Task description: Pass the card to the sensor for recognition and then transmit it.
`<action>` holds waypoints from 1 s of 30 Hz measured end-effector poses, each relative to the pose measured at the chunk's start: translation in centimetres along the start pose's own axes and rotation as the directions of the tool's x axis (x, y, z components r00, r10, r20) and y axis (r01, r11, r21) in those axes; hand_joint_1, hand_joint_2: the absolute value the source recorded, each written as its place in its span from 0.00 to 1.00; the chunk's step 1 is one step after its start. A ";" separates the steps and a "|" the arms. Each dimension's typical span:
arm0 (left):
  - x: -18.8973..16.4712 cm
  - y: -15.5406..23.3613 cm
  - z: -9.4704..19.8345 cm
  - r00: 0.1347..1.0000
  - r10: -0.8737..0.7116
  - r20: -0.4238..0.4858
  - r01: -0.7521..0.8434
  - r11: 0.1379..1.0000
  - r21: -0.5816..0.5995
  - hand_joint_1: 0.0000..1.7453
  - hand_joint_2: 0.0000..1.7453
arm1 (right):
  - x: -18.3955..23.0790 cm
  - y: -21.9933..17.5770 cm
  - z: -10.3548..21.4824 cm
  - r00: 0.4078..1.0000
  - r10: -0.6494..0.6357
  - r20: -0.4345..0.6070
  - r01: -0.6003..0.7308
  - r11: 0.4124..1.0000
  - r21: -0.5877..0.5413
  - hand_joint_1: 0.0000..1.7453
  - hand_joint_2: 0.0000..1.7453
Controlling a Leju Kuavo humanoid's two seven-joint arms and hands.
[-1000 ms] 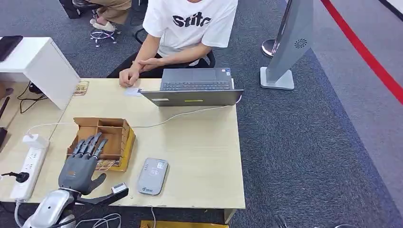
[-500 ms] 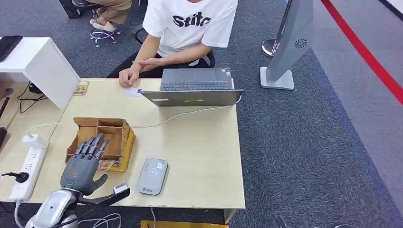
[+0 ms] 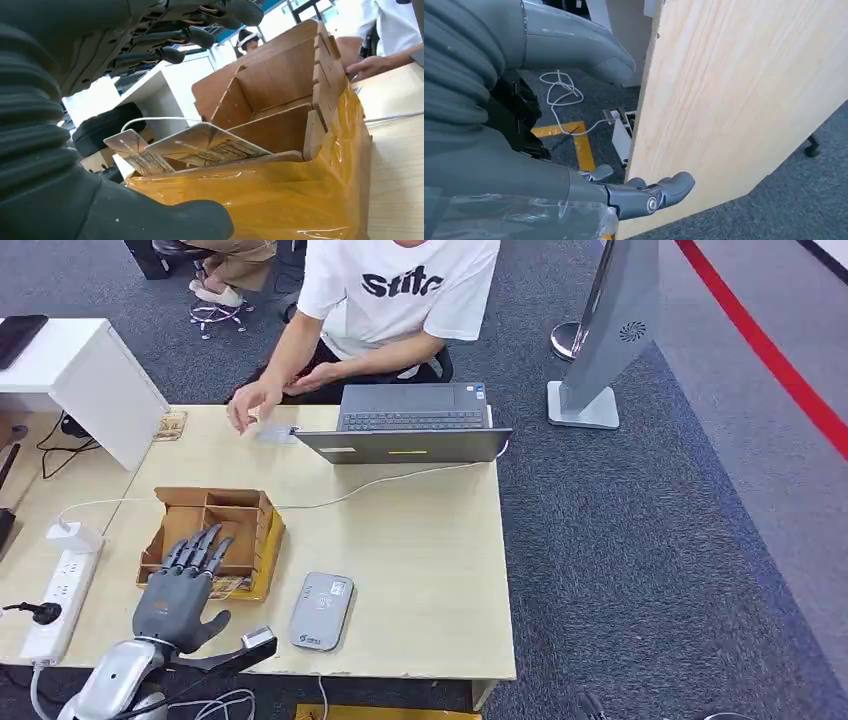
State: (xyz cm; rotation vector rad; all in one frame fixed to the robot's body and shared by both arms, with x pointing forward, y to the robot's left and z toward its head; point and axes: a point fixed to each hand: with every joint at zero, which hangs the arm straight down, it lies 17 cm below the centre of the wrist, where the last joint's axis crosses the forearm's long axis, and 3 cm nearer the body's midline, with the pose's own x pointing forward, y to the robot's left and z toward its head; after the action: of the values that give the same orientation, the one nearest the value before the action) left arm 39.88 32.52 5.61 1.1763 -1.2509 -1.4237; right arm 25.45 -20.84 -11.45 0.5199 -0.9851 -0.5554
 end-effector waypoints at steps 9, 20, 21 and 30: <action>0.0 -0.3 0.1 1.000 0.015 -0.007 -0.015 1.000 -0.017 1.00 1.00 | -0.1 -0.1 0.0 1.000 0.004 -0.004 -0.005 1.000 -0.004 0.00 1.00; 0.1 -0.5 0.1 1.000 0.023 -0.007 -0.024 0.999 -0.024 1.00 1.00 | -0.1 -0.3 0.1 1.000 0.005 -0.006 -0.005 1.000 -0.009 0.00 1.00; 0.1 -0.5 0.1 1.000 0.023 -0.007 -0.024 0.999 -0.024 1.00 1.00 | -0.1 -0.3 0.1 1.000 0.005 -0.006 -0.005 1.000 -0.009 0.00 1.00; 0.0 0.6 -0.3 1.000 0.020 -0.006 -0.020 1.000 0.003 1.00 1.00 | -0.1 -0.3 0.1 1.000 0.003 -0.005 -0.003 1.000 -0.009 0.00 1.00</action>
State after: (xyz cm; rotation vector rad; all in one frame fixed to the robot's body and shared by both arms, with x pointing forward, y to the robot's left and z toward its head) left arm 40.14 32.38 6.15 1.1658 -1.2581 -1.4031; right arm 25.28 -21.01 -11.66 0.5116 -0.9781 -0.5548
